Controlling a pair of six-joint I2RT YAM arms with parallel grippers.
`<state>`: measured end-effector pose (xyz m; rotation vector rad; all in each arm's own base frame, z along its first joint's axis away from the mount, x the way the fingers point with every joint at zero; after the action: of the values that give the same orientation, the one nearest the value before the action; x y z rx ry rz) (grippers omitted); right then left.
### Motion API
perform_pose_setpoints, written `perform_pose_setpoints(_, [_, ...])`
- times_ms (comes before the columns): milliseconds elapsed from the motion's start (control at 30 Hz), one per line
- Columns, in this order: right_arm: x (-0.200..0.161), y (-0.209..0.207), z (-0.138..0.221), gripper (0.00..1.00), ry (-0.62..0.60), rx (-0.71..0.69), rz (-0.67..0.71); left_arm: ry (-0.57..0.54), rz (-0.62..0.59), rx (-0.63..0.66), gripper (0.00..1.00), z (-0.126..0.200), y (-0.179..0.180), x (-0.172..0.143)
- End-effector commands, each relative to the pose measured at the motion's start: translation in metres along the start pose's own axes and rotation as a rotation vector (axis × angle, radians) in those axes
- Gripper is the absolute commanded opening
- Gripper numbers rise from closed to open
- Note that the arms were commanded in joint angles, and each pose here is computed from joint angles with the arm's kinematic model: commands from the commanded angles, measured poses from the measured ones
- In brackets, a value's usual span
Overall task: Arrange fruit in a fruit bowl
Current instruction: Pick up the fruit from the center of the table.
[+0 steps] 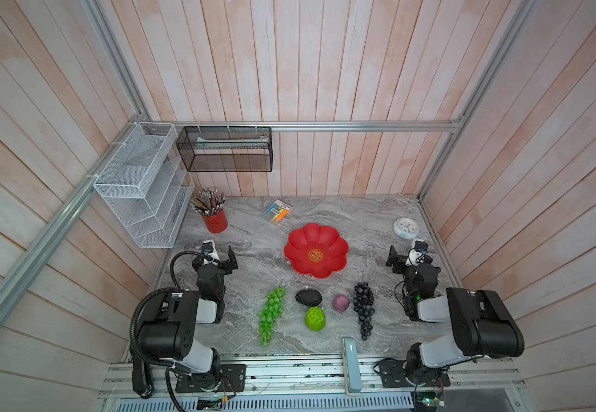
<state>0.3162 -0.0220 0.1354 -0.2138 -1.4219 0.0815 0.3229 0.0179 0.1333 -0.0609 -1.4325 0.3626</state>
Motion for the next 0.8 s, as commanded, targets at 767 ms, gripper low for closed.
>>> perform_pose_setpoints(767, [0.009,-0.014,0.002,0.98,0.001,-0.117,-0.043,-0.011,0.022,0.017,1.00,-0.003,-0.001,0.010])
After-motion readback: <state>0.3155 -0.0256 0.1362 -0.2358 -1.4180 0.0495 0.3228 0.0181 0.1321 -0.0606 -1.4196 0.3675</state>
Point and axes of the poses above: each gripper's point midway between its finger pads, its own z axis back along the fingers, its own y axis along the line the jaws close on, x = y × z, the point moved 6 cm from there along z, back along the fingers, and after that the axes turned 14 degrees about z, right-handed, at the moved point
